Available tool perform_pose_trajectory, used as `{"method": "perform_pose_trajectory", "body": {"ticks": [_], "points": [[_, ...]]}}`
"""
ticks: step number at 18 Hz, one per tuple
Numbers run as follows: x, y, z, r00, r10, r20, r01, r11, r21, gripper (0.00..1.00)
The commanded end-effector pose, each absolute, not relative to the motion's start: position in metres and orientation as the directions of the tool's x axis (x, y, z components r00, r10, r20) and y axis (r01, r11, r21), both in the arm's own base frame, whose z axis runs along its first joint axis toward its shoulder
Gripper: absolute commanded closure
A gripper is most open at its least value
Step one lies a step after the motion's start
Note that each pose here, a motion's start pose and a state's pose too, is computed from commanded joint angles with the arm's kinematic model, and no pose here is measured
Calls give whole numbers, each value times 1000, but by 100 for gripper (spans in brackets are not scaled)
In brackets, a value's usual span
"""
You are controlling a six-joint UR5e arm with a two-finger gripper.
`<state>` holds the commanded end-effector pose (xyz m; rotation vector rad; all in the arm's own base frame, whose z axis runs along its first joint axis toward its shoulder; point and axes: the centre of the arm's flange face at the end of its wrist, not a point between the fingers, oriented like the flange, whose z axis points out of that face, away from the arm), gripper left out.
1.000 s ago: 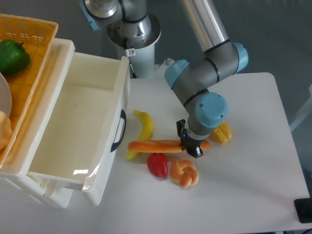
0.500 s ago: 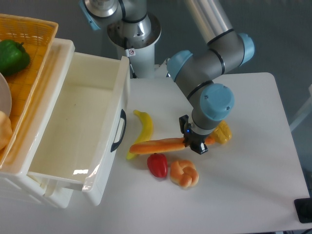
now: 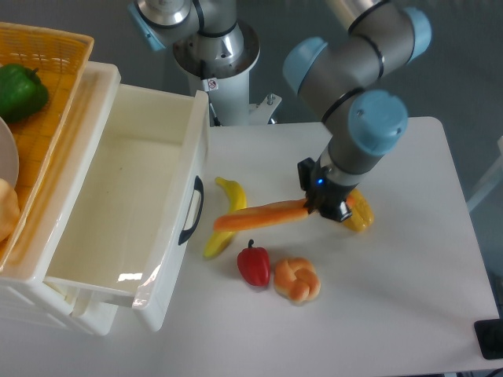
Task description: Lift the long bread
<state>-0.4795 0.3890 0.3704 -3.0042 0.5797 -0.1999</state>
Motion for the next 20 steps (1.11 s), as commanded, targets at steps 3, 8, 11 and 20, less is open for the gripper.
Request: {"method": "perform_pose_trajectory", "body": {"ticks": [3,8,11,20], "points": [[-484,375,387,963,-251,95,-243,-966,-91,100],[-490,372,395,983,-161,85,-153,-984,-90,100],[-492,372,399,984,-156,81,-148,-984,-98,100],[-490,374,397,983,-159,86,-150,-983,-107,100]]}}
